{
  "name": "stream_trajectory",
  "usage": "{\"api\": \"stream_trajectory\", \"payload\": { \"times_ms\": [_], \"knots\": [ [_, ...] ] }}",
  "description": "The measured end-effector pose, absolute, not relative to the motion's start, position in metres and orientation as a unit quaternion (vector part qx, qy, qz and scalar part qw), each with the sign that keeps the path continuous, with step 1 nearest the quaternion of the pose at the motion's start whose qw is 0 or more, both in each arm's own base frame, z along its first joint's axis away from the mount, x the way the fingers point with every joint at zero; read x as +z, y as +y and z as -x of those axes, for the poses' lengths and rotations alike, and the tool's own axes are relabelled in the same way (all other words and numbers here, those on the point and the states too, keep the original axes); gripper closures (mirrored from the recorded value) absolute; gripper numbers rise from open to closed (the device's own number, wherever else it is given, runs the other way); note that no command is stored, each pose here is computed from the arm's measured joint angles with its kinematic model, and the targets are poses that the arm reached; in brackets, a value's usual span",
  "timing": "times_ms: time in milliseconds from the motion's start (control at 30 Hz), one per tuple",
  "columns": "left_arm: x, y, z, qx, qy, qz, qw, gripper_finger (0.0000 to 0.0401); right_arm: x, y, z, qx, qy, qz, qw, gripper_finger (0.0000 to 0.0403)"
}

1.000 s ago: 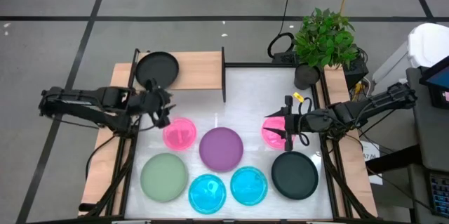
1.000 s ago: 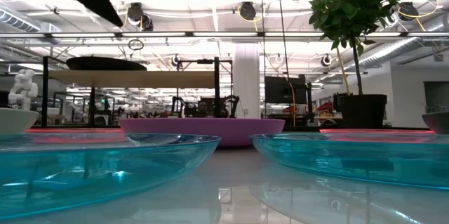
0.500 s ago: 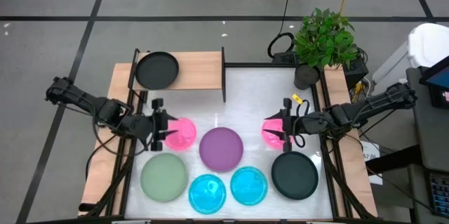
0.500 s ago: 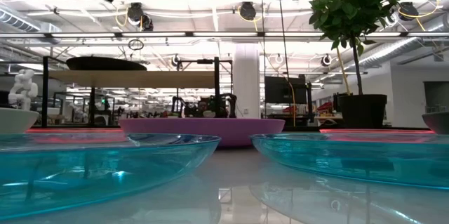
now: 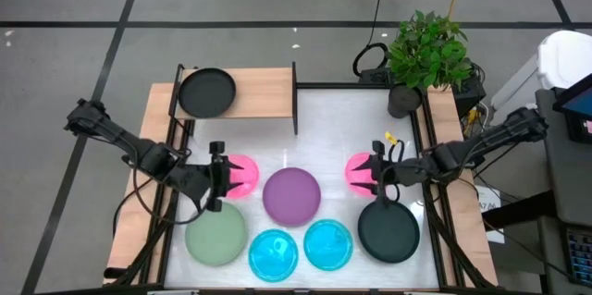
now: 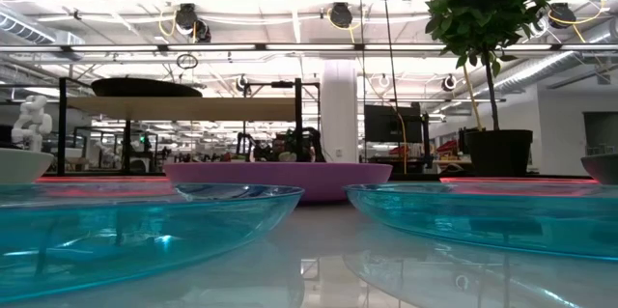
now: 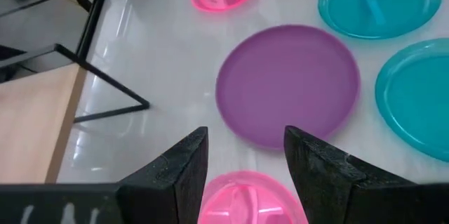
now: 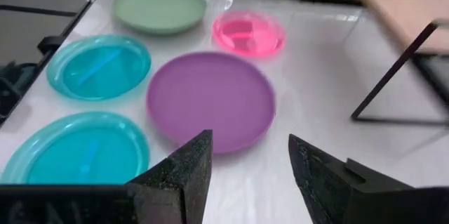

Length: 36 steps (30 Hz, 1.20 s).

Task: Place and stack plates onto a shelf
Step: Put the right pink transparent plate on the shelf

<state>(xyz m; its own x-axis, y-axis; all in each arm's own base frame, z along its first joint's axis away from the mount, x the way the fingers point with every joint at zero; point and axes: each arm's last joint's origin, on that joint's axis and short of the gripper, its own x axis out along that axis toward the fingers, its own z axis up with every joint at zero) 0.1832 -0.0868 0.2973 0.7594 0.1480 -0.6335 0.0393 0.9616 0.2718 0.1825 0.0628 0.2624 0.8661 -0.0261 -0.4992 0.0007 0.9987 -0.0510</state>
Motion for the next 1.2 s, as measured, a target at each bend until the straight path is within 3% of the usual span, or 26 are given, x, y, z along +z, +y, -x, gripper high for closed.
{"api": "stream_trajectory", "payload": {
  "times_ms": [300,533,800,1033,1200],
  "knots": [
    [0.296,-0.093,-0.195,0.023,0.327,-0.138,0.935,0.0208,0.233,0.068,-0.176,-0.028,0.306,-0.049,0.950,0.0234],
    [0.295,-0.093,-0.196,0.023,0.329,-0.143,0.933,0.0208,0.207,0.079,-0.181,-0.035,0.375,-0.040,0.926,0.0234],
    [0.295,-0.093,-0.196,0.023,0.328,-0.142,0.933,0.0208,0.187,0.078,-0.164,-0.046,0.501,-0.045,0.863,0.0234],
    [0.295,-0.093,-0.196,0.023,0.328,-0.141,0.934,0.0208,0.183,0.073,-0.151,-0.068,0.562,-0.063,0.822,0.0234],
    [0.295,-0.093,-0.196,0.025,0.328,-0.137,0.934,0.0208,0.181,0.068,-0.143,-0.069,0.597,-0.021,0.799,0.0234]
  ]
}}
